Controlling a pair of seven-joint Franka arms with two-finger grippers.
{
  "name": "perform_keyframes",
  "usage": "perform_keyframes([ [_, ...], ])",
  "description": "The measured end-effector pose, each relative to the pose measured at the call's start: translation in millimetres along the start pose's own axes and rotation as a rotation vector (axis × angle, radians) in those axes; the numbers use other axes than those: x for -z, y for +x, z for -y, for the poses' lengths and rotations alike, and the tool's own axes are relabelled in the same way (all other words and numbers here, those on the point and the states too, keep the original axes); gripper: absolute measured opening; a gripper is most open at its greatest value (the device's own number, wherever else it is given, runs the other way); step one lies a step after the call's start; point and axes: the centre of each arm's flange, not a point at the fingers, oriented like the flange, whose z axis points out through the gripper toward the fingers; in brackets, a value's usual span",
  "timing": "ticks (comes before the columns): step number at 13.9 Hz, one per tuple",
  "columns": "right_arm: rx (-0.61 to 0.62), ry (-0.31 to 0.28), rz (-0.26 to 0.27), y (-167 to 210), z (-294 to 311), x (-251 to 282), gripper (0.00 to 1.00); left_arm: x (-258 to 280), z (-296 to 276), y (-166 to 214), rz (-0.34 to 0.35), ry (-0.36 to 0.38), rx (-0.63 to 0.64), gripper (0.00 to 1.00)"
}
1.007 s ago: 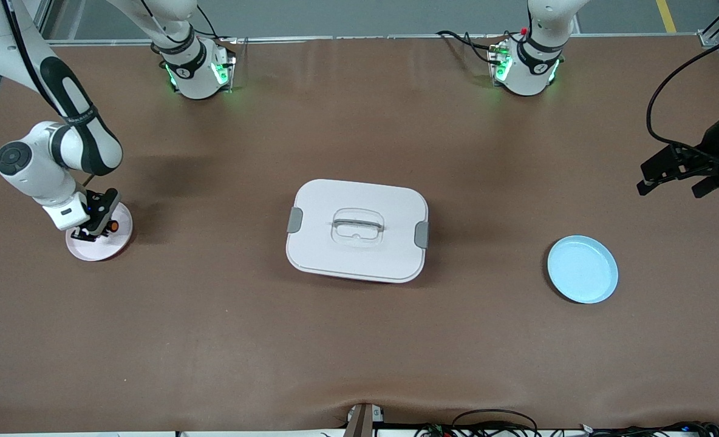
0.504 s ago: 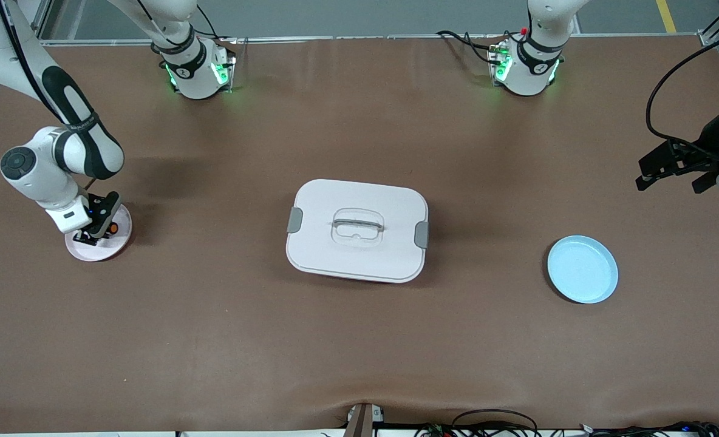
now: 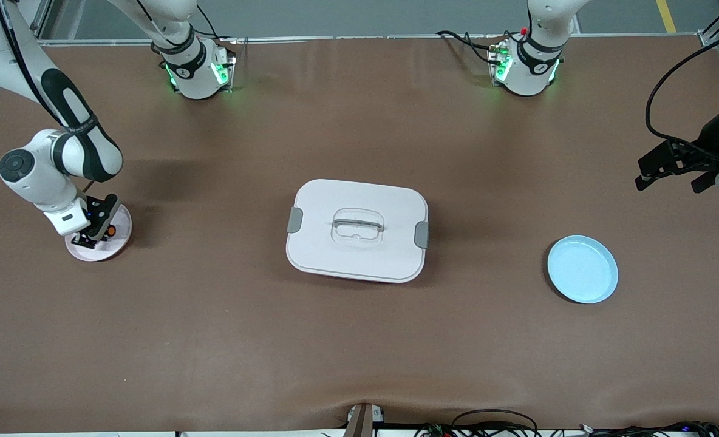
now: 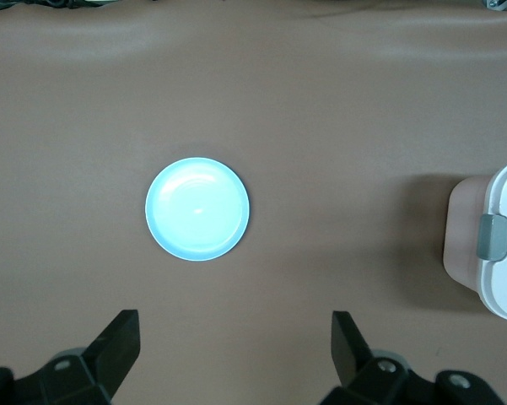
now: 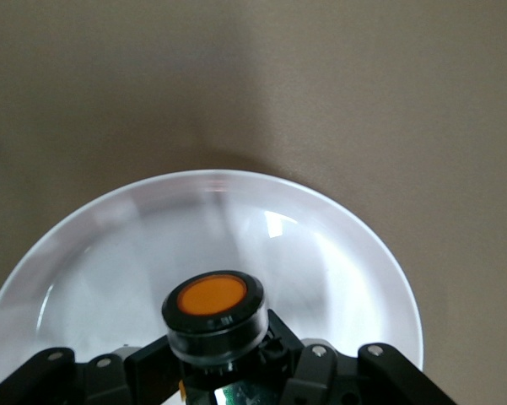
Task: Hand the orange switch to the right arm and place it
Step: 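Open the right gripper to release the switch on the plate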
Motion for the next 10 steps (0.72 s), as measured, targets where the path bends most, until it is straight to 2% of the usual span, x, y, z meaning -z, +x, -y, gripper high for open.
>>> perform_keyframes([
  [2, -0.008, -0.008, 0.001, -1, -4, 2, 0.47, 0, 0, 0, -0.001, 0.000, -0.001, 1.00],
  [5, -0.011, -0.013, 0.003, -1, -7, 4, 0.79, 1, -8, 0, 0.001, 0.000, -0.014, 1.00],
  [7, -0.012, 0.011, 0.004, -2, -7, 3, 0.99, 1, -22, 0, 0.002, 0.026, -0.047, 1.00],
  [10, -0.011, 0.042, 0.008, -3, -12, 5, 1.00, 2, -42, -1, -0.002, 0.065, -0.089, 1.00],
])
